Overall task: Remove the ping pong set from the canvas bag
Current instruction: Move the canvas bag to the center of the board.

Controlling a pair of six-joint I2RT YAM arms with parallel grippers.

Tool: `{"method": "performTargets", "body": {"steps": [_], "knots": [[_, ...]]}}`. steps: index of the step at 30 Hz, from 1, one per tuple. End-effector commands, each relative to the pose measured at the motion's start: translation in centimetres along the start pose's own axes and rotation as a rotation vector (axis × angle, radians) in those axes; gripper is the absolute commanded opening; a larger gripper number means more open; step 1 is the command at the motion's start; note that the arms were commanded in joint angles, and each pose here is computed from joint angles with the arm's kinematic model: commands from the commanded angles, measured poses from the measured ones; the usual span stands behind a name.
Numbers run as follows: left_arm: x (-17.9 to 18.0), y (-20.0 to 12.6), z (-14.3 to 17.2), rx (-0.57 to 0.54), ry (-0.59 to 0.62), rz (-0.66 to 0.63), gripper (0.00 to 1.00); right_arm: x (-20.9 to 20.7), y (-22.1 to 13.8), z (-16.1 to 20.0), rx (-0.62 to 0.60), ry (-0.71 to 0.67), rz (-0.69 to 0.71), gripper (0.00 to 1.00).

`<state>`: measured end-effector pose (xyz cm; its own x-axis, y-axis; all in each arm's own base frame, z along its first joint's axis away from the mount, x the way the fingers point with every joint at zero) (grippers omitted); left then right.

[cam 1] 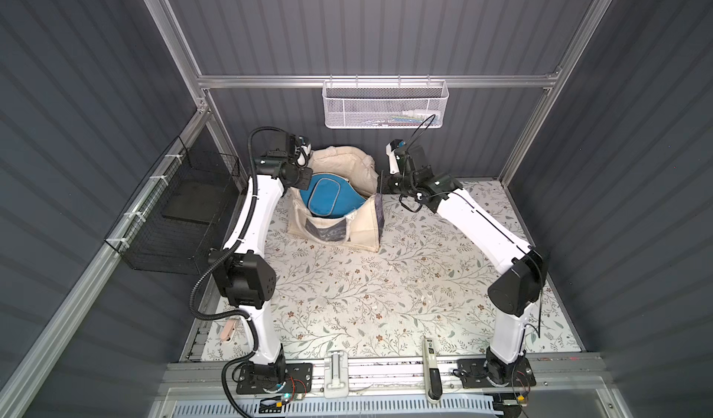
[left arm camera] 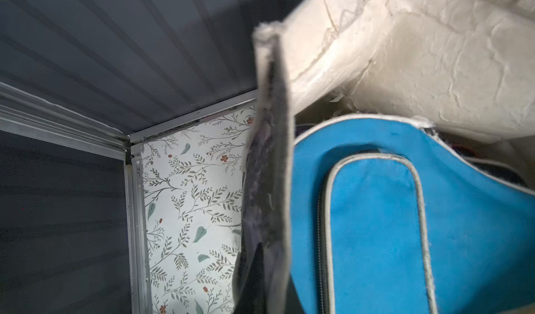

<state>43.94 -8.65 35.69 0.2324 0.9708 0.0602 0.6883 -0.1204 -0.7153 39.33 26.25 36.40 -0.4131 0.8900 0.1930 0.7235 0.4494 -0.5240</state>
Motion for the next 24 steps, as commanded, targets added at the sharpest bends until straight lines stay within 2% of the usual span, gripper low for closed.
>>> {"method": "performTargets", "body": {"steps": [1,5,12,21,22,24], "knots": [[-3.3,-6.9,-2.7,-0.219,0.058,0.064,0.0,-2.4,-4.6,-2.6,-0.112,-0.03,0.027,0.0],[-4.1,-8.7,-2.3,-0.277,-0.009,0.156,0.0,-4.9,-8.1,-2.5,-0.134,-0.046,0.074,0.0],[-6.6,-11.9,-0.4,-0.309,-0.101,0.274,0.0,-7.0,-12.9,-0.8,-0.121,-0.086,0.134,0.0],[-11.4,-12.7,3.7,-0.245,-0.132,0.376,0.01,-7.6,-14.4,3.6,-0.057,-0.069,0.134,0.0],[-11.4,-12.6,3.9,-0.241,-0.126,0.371,0.11,-7.7,-14.5,3.8,-0.053,-0.07,0.135,0.0],[-11.1,-12.3,4.1,-0.235,-0.101,0.329,0.52,-7.5,-14.5,4.2,-0.044,-0.08,0.113,0.0]]}}
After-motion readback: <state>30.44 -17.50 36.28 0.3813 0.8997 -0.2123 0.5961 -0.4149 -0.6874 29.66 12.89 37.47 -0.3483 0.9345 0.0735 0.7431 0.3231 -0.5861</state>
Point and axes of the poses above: each gripper's point midway between its finger pads, its own y axis out along the fingers, its own x axis along the line the jaws close on, z = x × y, the point moved 9 cm from there along -y, back along the fingers, and after that the axes turned 9 degrees about -y, right-handed, at the moved point
